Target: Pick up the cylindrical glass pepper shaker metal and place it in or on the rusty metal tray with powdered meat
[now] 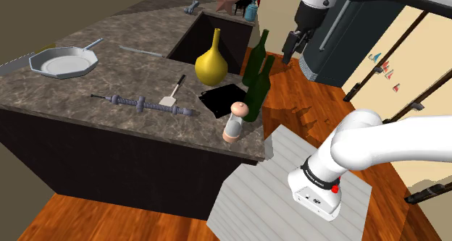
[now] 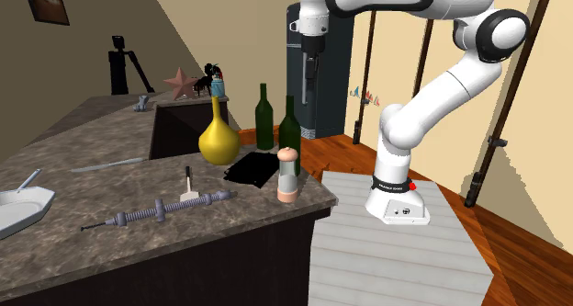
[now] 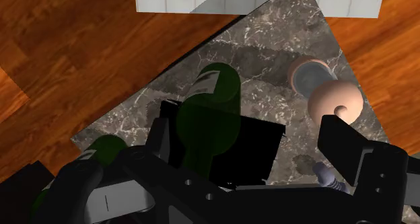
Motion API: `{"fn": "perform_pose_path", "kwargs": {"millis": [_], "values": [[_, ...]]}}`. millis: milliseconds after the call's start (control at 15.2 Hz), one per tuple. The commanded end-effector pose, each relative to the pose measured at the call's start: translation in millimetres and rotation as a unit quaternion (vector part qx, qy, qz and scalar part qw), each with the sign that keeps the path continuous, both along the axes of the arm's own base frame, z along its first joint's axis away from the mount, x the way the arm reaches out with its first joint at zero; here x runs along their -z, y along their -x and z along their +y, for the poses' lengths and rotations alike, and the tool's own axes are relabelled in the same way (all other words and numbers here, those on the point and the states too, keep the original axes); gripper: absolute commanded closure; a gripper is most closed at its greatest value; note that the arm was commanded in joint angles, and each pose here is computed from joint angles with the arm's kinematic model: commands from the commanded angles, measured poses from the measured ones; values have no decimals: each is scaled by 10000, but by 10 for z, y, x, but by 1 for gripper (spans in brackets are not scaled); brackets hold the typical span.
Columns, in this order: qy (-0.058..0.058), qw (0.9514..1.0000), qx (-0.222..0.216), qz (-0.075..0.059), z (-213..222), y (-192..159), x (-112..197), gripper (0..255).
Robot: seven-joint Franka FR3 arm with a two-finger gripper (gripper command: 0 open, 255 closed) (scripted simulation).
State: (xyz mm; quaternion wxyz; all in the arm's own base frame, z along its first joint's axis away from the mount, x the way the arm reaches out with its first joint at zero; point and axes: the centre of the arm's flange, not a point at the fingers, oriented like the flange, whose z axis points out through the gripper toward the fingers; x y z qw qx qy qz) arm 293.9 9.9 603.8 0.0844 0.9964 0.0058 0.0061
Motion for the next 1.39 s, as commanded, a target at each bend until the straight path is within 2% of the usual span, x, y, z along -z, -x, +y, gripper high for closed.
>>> {"fn": "perform_pose_path", "kwargs": {"millis": [0,264,528,792,1056,1122,1320], "values": [[0,10000,0,0,0,0,0,0],[-352,9990,280,-1,158,-81,436,0],[-704,9960,559,-2,342,-172,860,0],[-1054,9909,838,-3,550,-274,1270,0],[-1402,9838,1114,-4,781,-388,1665,0],[-1438,9830,1143,-4,806,-401,1706,0],[-1438,9830,1143,-4,825,-402,1863,0]]}}
